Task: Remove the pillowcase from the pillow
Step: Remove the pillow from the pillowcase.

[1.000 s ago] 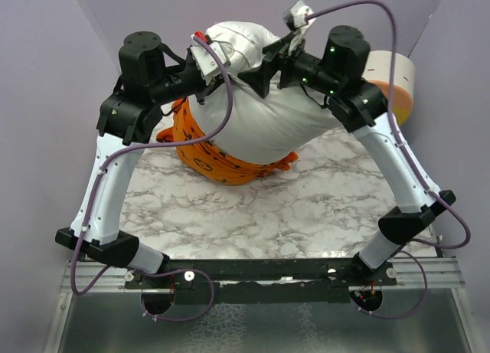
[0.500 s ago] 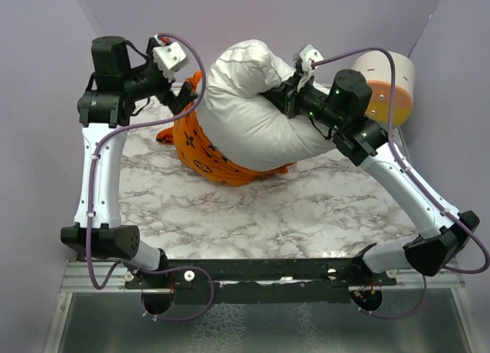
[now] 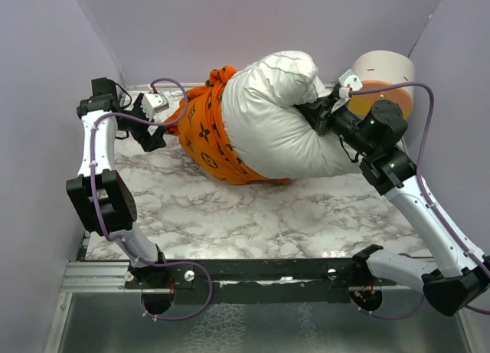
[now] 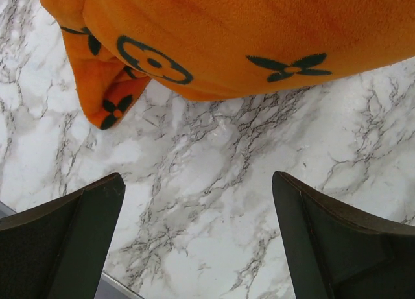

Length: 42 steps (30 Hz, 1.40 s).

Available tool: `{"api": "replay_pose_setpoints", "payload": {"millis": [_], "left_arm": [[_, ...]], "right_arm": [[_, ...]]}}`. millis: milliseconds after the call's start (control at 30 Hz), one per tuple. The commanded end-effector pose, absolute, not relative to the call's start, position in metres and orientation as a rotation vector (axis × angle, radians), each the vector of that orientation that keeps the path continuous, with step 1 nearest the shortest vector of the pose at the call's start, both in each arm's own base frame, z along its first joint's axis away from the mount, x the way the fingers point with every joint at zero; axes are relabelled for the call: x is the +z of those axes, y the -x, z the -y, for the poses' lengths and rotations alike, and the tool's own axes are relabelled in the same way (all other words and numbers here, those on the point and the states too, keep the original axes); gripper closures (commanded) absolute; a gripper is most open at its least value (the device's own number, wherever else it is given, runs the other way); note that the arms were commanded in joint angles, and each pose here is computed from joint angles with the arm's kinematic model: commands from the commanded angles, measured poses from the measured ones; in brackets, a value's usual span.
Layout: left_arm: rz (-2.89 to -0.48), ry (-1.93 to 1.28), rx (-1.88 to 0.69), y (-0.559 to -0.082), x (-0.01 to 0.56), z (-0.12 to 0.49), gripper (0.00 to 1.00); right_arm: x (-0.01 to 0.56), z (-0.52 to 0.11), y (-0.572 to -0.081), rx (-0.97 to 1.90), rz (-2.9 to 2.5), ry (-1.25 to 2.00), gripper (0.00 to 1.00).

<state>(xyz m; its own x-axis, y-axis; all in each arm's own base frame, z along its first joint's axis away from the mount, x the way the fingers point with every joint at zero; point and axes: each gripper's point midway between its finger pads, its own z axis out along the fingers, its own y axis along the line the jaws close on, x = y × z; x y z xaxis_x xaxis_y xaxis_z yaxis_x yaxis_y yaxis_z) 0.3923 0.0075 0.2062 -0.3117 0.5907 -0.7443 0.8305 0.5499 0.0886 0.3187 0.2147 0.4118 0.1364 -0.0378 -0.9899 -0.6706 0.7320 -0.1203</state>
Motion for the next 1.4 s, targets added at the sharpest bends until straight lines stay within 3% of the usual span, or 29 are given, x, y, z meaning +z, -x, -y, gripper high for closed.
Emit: {"api": "replay_pose_setpoints", "payload": {"millis": [0,300,500,800,1033,1367], "left_arm": [[-1.905,-1.248,-0.352,-0.403,0.202,-0.006,0.01],[-1.897,-1.196,-0.345,-0.464,0.177,-0.005,0.01],[-1.935,-1.2,-0.395,-0.478,0.147,-0.01,0.01],[-1.975,-1.226,-0.485,-0.466,0.112,-0.031,0.01],[-1.934,-1.194,-0.527,-0.465,0.129,-0.063,0.01],[-1.924,-1.373,-0.674,-0.426,0.091,-0.025,0.01]], "right_arm": [[0.361,-0.223,-0.31,0.533,-1.493,0.788,0.99],[0.39,-0.241,-0.28,0.546,-1.223,1.133,0.99],[0.409,-0.238,-0.275,0.63,-1.057,1.328,0.99],[0.395,-0.232,-0.3,0.571,-1.05,1.367,0.99],[0.403,-0.235,-0.292,0.65,-0.979,1.358,0.99],[0.397,-0.245,-0.298,0.774,-0.991,1.293,0.99]]}}
